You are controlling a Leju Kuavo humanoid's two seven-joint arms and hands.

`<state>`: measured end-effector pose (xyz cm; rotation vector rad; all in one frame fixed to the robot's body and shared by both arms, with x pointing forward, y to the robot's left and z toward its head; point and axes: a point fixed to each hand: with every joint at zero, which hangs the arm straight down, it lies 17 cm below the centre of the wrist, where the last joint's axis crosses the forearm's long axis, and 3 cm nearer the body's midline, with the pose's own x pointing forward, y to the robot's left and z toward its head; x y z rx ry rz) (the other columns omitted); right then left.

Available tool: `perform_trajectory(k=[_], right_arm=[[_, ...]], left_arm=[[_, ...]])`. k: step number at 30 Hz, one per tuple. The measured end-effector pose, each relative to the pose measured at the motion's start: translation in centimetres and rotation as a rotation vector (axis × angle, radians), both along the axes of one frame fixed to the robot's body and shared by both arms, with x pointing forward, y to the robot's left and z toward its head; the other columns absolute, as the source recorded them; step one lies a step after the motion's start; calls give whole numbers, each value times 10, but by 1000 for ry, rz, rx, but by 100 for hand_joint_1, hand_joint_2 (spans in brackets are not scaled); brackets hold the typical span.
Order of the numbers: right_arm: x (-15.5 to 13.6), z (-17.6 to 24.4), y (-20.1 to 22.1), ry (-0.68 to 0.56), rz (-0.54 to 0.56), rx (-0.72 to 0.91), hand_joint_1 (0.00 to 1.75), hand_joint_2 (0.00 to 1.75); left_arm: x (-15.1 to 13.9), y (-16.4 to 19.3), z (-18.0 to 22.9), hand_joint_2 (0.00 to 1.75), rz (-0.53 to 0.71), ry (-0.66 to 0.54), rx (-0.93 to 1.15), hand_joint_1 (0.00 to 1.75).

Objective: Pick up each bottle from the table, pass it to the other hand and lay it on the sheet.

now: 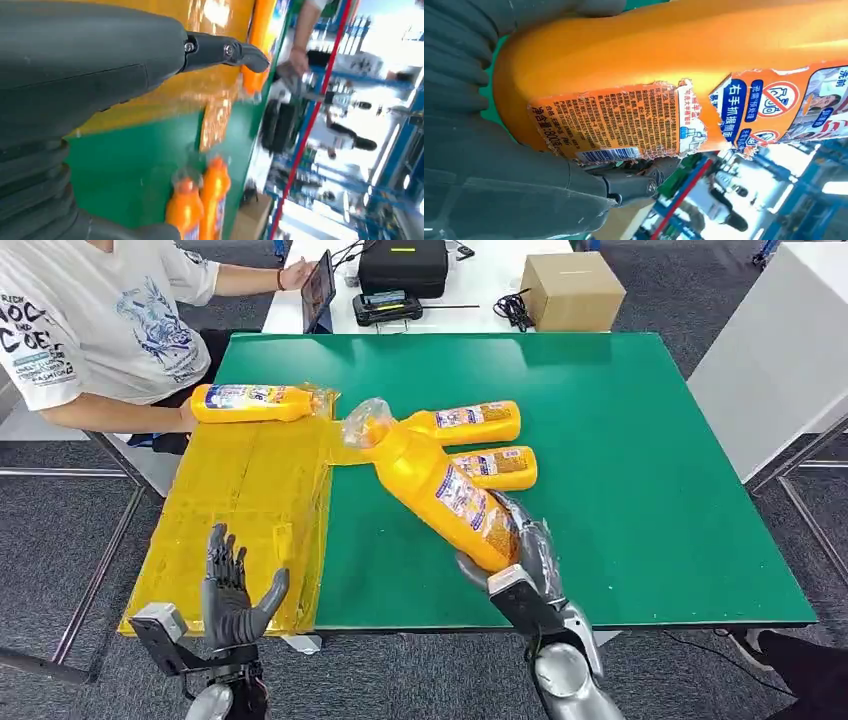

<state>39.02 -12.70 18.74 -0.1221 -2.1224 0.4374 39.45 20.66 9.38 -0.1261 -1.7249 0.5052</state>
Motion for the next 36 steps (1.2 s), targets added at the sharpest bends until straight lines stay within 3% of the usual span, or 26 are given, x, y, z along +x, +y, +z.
perform_trajectory(k=[13, 16, 25, 36], right_arm=[[-4, -6, -7, 5, -44, 16, 175, 175], [-5, -9, -3, 6, -39, 15, 175, 175], [-9, -45, 54, 55, 32, 1, 175, 175], [-15, -61, 95, 99, 110, -10, 175, 175]], left_arm=[[1, -21, 15, 175, -70, -37, -37, 0], [2, -32, 18, 175, -135, -45, -89, 0], [13, -72, 27, 175, -324, -59, -147, 0], [11, -85, 11, 175, -371, -14, -191, 0]])
